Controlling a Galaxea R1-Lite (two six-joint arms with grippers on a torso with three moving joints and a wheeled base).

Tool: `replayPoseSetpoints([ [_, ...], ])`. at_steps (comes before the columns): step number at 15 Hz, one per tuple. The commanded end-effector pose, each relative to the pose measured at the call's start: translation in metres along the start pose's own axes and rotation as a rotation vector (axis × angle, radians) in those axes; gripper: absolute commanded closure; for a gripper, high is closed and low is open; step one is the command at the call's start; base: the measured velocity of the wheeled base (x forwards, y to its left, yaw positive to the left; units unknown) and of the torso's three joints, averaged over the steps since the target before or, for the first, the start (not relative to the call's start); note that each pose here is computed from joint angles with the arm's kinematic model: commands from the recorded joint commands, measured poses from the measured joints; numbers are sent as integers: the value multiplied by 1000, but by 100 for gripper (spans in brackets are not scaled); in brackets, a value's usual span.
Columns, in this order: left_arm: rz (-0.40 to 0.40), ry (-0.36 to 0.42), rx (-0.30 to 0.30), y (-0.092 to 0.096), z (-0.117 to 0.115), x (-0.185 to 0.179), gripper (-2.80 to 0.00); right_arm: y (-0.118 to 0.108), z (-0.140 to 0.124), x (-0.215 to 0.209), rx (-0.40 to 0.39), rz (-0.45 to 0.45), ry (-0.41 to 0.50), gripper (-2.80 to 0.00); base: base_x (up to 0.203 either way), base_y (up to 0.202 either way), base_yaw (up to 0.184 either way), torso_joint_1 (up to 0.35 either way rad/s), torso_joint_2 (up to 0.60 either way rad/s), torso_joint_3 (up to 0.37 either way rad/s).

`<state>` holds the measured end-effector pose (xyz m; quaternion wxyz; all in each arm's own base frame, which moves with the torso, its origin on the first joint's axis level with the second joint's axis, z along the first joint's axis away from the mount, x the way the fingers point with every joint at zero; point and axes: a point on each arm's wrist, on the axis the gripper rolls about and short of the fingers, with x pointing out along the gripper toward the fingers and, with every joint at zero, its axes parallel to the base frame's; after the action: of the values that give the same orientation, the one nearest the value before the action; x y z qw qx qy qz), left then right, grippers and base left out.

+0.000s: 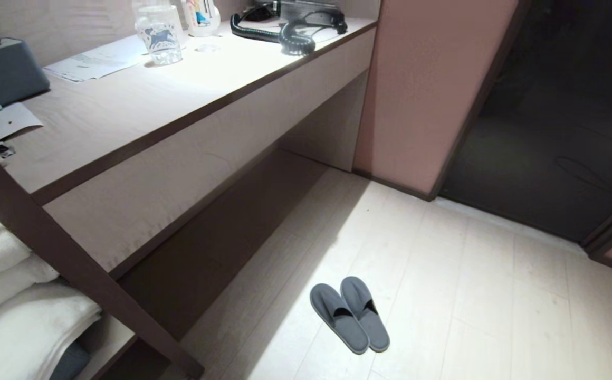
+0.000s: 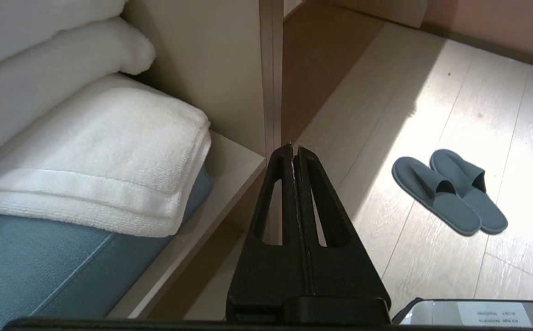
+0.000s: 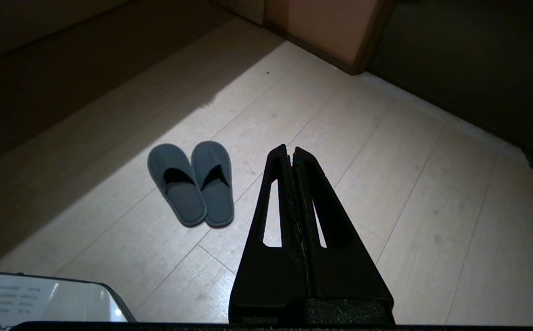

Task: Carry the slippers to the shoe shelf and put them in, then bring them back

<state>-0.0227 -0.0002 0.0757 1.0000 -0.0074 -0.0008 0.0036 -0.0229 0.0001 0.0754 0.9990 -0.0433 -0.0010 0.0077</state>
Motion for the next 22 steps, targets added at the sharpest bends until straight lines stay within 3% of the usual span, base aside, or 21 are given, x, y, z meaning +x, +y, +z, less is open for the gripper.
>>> replayPoseSetpoints([
  [1, 0, 0, 0, 0, 0, 0, 0, 0, 0, 0, -1, 1, 1, 0, 0, 0, 0, 6, 5, 198],
  [22, 0, 0, 0, 0, 0, 0, 0, 0, 0, 0, 2, -2, 2, 0, 0, 0, 0, 3, 2, 195],
])
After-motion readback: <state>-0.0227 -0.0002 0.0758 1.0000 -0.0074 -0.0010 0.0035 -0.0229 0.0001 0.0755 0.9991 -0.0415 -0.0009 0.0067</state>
